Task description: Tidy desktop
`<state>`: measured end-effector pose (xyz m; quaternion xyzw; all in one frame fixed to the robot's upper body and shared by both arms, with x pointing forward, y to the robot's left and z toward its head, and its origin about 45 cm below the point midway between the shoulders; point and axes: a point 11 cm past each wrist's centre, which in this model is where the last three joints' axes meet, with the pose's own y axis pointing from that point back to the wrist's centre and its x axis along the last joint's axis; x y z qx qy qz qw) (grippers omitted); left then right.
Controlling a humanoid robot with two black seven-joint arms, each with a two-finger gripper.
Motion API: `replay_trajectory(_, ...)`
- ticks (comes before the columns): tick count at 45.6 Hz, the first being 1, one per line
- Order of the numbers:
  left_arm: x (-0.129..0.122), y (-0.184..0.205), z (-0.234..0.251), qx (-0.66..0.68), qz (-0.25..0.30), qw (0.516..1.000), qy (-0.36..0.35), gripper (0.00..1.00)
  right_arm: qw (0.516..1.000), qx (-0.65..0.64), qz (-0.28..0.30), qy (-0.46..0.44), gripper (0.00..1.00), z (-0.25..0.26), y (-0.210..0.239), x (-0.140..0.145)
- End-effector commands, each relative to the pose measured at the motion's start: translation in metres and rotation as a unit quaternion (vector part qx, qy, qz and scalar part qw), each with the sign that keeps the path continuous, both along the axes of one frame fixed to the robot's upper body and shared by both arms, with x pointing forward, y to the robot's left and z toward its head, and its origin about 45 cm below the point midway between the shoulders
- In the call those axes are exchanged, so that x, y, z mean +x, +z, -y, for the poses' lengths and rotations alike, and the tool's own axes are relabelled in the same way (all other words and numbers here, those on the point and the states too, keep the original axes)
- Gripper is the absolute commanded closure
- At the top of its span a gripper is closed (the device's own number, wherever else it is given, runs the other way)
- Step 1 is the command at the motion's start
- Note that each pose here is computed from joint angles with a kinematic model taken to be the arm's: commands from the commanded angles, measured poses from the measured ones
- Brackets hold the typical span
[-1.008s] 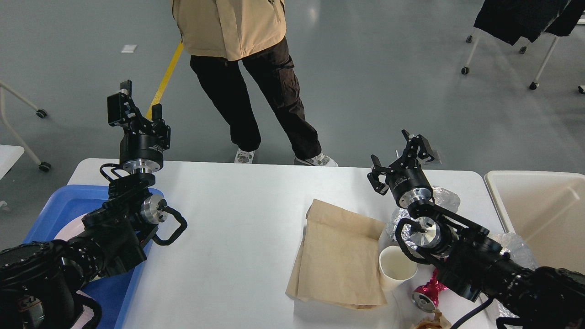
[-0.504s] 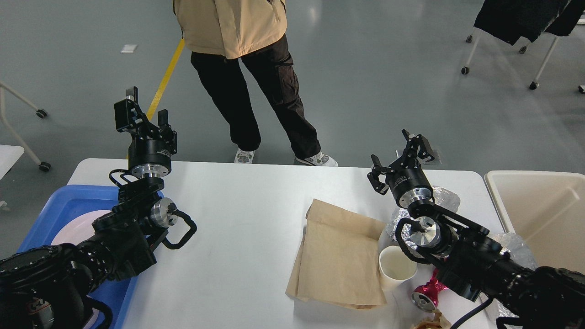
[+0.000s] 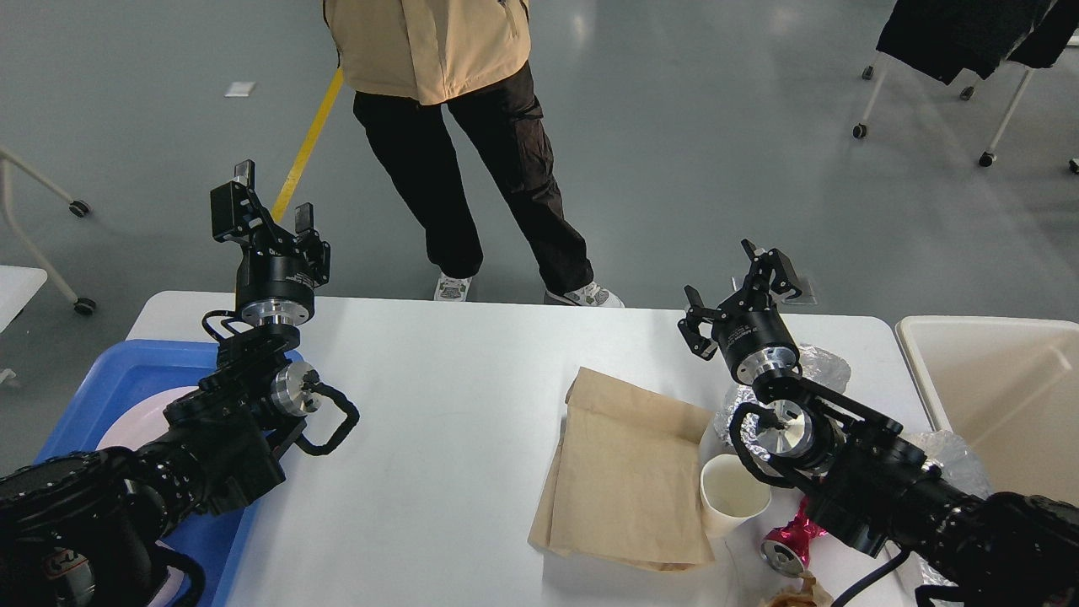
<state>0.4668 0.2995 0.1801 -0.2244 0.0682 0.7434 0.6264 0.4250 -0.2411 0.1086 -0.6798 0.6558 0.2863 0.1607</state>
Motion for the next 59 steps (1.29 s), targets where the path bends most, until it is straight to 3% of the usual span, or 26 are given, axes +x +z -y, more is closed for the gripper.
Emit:
replay_trajectory(1, 0.005, -0.008, 0.006, -0.022, -0.048, 0.998, -0.025, 0.01, 1.0, 0.0, 0.001, 0.0, 0.0, 0.0, 0.001, 0.001)
replay_trajectory(10, 0.006, -0.004, -0.013, -0.082, -0.044, 0.996, 0.014, 0.01, 1.0, 0.0, 0.001, 0.0, 0.0, 0.0, 0.001, 0.0)
replay_trajectory(24, -0.003, -0.028, -0.02, -0.188, -0.08, 0.978, -0.03, 0.01, 1.0, 0.0, 0.0, 0.0, 0.0, 0.0, 0.0, 0.0)
replay_trajectory(49, -0.026, -0.035, -0.027, -0.24, -0.015, 0.964, -0.118, 0.01, 1.0, 0.0, 0.0, 0.0, 0.0, 0.0, 0.0, 0.0)
replay_trajectory(59, -0.025, -0.042, -0.021, -0.233, -0.07, 0.957, -0.157, 0.01, 1.0, 0.0, 0.0, 0.0, 0.0, 0.0, 0.0, 0.0)
